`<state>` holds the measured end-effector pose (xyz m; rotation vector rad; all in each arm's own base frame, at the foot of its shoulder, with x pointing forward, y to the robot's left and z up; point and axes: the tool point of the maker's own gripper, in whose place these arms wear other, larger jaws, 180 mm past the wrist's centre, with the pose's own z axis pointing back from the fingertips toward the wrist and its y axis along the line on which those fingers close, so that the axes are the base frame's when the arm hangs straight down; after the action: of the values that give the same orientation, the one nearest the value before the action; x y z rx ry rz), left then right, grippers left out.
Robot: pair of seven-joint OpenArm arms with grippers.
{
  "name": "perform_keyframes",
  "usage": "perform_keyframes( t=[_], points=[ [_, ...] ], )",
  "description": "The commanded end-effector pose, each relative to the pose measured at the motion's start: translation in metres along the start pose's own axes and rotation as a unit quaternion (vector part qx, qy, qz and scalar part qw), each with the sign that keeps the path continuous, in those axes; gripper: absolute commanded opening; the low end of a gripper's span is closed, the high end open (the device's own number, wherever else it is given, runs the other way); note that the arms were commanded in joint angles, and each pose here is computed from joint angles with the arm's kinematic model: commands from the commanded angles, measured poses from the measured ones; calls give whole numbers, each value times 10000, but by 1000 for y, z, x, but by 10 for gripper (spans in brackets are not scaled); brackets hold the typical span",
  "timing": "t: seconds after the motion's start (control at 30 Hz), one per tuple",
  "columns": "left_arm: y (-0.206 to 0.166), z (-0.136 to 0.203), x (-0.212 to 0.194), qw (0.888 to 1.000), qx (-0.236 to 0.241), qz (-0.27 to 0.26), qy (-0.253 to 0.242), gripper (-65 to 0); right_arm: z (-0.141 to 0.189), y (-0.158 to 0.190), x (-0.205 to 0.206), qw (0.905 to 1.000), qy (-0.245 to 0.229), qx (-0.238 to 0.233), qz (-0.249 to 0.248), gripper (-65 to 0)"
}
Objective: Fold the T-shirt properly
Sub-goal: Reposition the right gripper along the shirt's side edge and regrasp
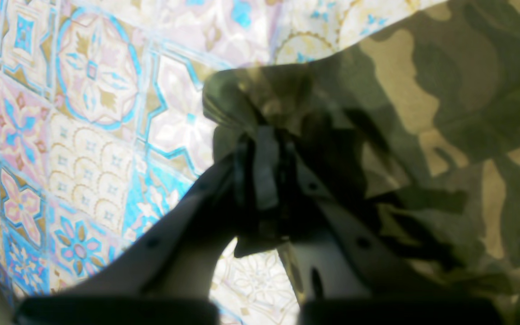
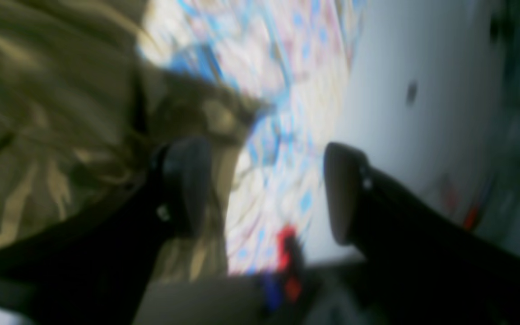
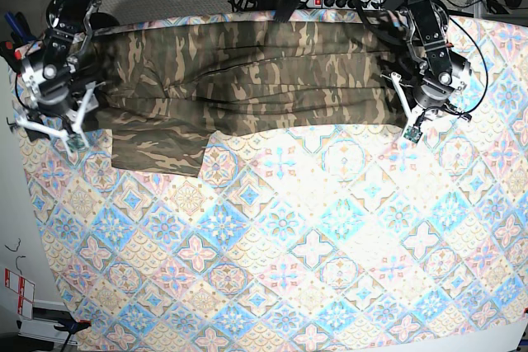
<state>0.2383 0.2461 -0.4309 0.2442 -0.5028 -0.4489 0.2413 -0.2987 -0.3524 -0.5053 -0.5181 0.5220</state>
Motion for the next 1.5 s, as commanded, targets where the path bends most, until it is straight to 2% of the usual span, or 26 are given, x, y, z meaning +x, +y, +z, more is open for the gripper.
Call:
perform_keyframes(
  t=[0.0, 0.2, 0.5, 0.6, 0.8, 0.97, 1.2, 1.37, 1.47],
  points=[
    [9, 3, 10, 9998, 119, -3, -162, -650, 3, -3, 9, 9997, -39, -115, 219, -257],
    [9, 3, 10, 9998, 119, -3, -162, -650, 1, 13, 16, 9945, 343, -182, 971, -257],
    [9, 3, 10, 9998, 119, -3, -155, -650, 2, 27, 25, 9925, 239, -72, 1195, -257],
    [9, 3, 10, 9998, 119, -3, -155, -650, 3, 27, 18, 9907, 537, -97, 1249, -257],
    [9, 3, 10, 9998, 119, -3, -162, -650, 5, 60, 35, 9835, 490, 192, 1729, -257],
    [9, 3, 10, 9998, 119, -3, -162, -650, 6, 77, 43, 9852, 384, 382, 1626, -257],
    [8, 3, 9, 9998, 115, -4, -156, -650, -13, 89, 36, 9824, 605, 636, 1650, -257],
    [8, 3, 9, 9998, 115, -4, -148, -650, -16, 96, 43, 9830, 343, 746, 1641, -257],
    [8, 3, 9, 9998, 115, -4, -156, -650, -23, 102, 34, 9807, 476, 867, 1689, -258]
  ],
)
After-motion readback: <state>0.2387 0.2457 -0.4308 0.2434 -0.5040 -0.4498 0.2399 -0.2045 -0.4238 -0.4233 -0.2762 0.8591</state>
